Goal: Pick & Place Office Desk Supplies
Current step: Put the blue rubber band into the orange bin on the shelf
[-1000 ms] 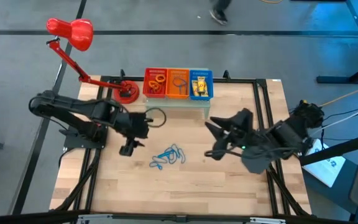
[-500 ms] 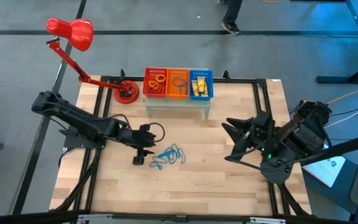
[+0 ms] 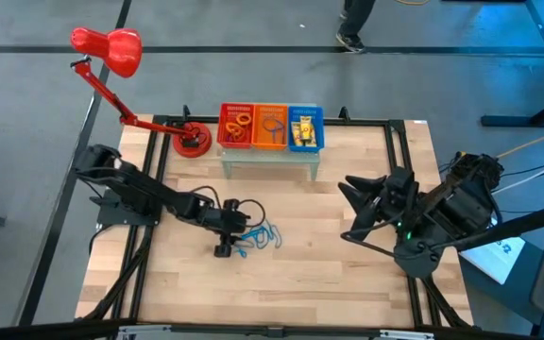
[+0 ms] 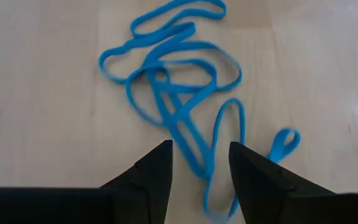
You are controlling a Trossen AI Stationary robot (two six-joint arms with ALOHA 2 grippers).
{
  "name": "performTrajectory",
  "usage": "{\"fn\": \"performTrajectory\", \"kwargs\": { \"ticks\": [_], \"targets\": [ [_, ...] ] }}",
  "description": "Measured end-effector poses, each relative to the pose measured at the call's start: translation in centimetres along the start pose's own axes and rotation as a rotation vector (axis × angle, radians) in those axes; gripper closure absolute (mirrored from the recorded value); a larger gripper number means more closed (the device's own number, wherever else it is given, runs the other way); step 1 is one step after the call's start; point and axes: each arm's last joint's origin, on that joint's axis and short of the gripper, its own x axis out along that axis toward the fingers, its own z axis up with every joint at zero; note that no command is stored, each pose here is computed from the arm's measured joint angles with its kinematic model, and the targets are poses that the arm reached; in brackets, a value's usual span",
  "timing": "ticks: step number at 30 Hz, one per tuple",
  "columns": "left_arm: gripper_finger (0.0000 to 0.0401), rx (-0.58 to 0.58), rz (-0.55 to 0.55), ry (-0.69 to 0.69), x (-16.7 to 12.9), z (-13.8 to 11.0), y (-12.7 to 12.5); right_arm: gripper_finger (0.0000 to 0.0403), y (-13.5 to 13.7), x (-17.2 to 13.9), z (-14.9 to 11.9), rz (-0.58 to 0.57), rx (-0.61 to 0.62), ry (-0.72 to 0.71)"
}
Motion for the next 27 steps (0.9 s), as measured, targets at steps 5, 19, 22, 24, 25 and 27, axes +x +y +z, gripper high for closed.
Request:
{"fn": "performTrajectory", "kwargs": {
  "ticks": [5, 19, 22, 24, 25, 27],
  "targets": [
    [0.026, -0.034, -0.016, -0.002, 1.3, -0.2, -0.3, 0.027, 0.0, 0.0, 0.0, 0.003, 0.005, 0.009],
    [0.0317, -0.094, -0.017, 0.023, 1.7, -1.1, -0.2, 0.027, 0.0, 0.0, -0.1, 0.006, 0.028, 0.018],
    [0.0319, -0.106, -0.017, 0.028, 1.8, -1.5, -0.1, 0.027, 0.0, 0.0, -0.1, 0.006, 0.029, 0.018],
    [0.0319, -0.106, -0.017, 0.026, 1.8, -1.6, -0.1, 0.027, 0.0, 0.0, -0.1, 0.006, 0.029, 0.018],
    [0.0319, -0.106, -0.017, 0.025, 1.8, -1.6, -0.1, 0.027, 0.0, 0.0, -0.1, 0.006, 0.029, 0.018],
    [0.032, -0.107, -0.015, 0.022, 1.8, -1.5, -0.1, 0.027, 0.0, 0.0, -0.1, 0.006, 0.028, 0.018]
  ]
}}
